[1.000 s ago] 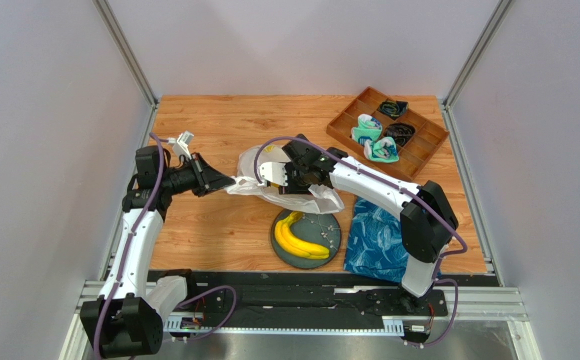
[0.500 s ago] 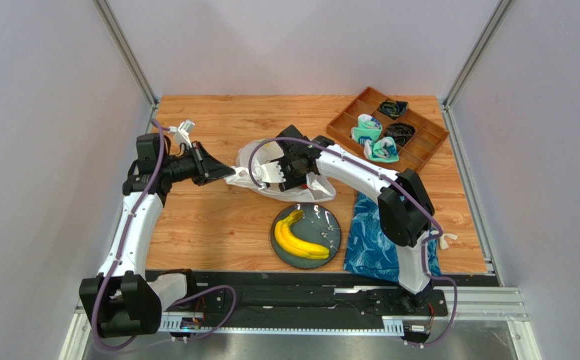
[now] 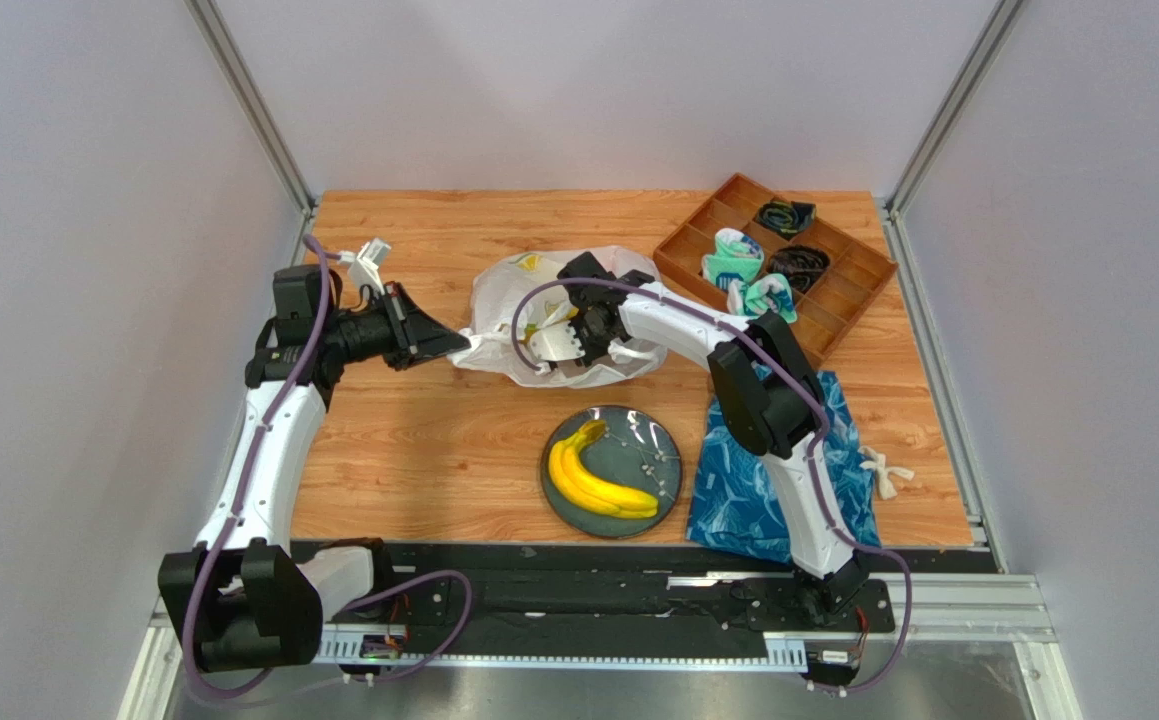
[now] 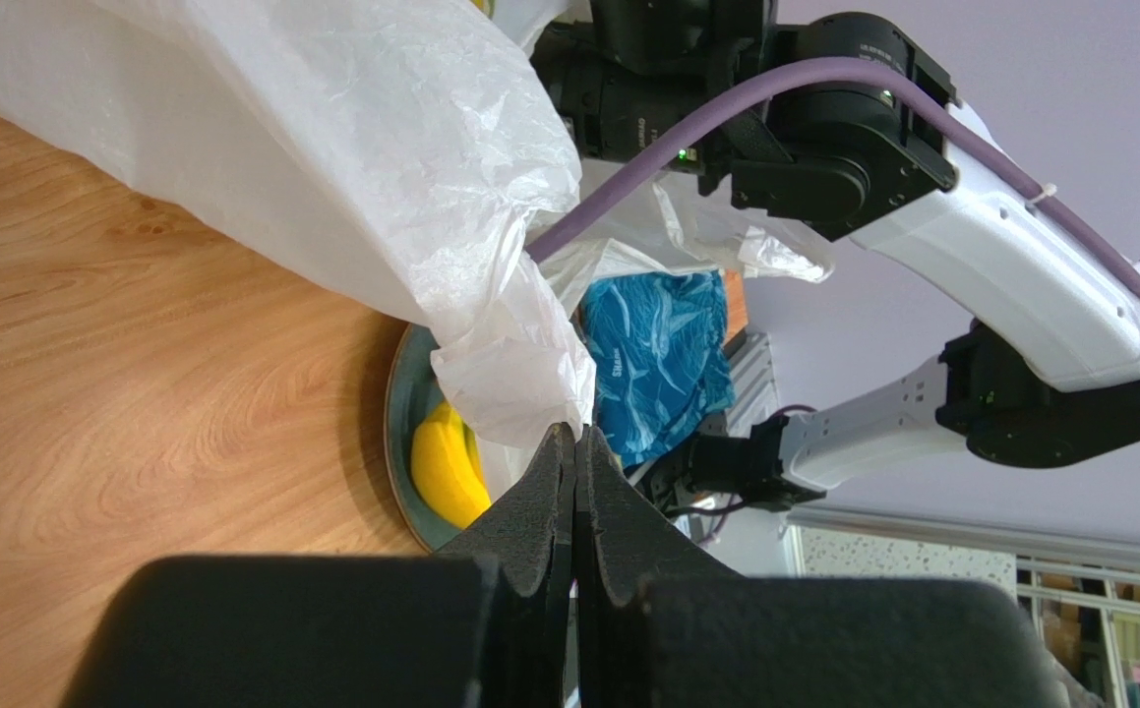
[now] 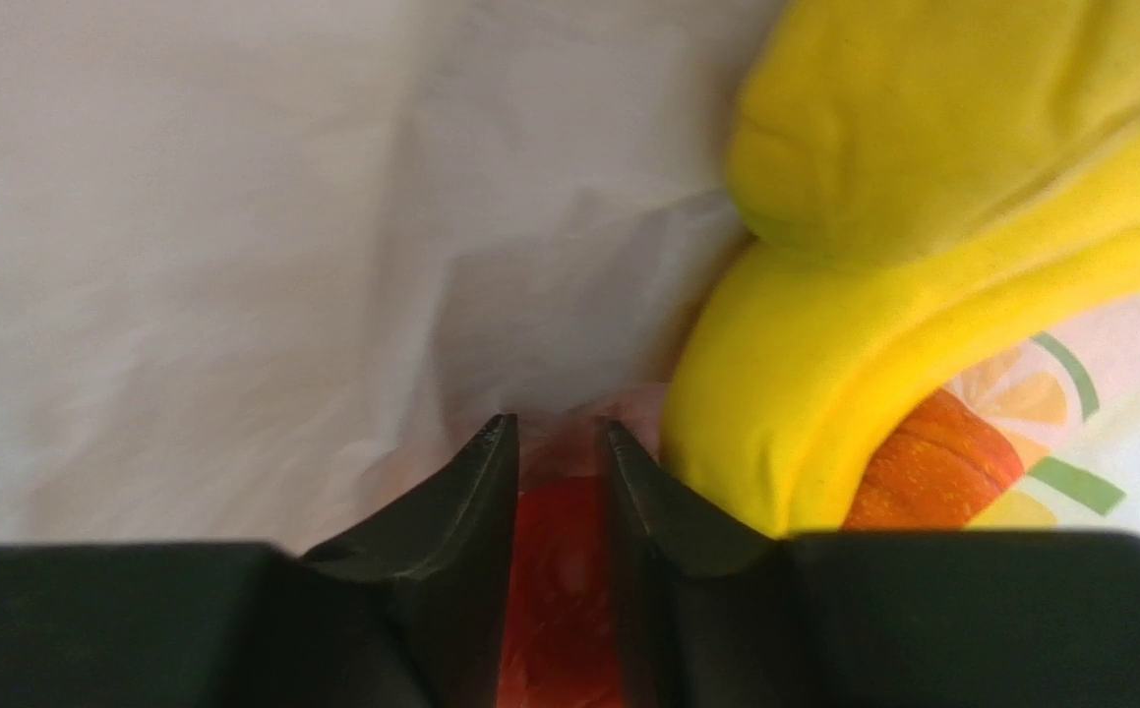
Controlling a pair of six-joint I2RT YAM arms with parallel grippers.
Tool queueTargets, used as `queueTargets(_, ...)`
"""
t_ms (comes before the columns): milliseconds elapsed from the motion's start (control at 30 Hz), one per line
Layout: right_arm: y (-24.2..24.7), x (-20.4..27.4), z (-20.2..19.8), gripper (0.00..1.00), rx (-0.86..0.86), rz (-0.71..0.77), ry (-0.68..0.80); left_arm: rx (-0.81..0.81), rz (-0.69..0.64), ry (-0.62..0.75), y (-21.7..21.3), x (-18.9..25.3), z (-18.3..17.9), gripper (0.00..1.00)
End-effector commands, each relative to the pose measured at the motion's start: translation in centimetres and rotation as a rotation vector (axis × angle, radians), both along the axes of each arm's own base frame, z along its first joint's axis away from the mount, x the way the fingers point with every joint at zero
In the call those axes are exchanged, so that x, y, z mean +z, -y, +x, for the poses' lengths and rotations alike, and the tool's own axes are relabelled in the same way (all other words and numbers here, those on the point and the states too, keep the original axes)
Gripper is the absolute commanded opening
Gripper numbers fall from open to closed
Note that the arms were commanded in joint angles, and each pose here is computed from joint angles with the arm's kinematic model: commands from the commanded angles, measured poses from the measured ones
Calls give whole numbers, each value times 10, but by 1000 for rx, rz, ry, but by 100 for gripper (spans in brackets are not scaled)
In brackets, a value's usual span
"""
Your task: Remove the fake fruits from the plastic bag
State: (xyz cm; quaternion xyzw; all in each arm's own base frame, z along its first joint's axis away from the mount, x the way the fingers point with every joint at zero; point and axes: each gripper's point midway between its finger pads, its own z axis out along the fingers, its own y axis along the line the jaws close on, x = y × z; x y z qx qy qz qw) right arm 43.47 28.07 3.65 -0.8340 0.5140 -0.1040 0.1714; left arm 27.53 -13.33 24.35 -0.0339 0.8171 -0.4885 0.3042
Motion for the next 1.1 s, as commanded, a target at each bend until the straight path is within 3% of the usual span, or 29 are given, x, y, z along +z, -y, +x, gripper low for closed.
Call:
queueTargets(0,-7,20,31,17,-36,51,143,-11,11,59,-1,12,3,0)
queueTargets(67,-5,33,29,11,-60,88,142,-11,14,68,-1,13,4,0)
queueTargets(267,-18,101,-2,5,-119,321,84,-1,4,90,-1,15,10,0)
queueTargets(767,-45,197,-90,4,-271,708,-237,0,-13,87,0,16,14,0)
queueTargets(967,-45,185,-89,12,-262,667,-184,-5,-30,94,1,21,15,0)
queueTargets(1067,-52,176,-83,26,-151,595,-129,-21,-66,103,4,34,18,0)
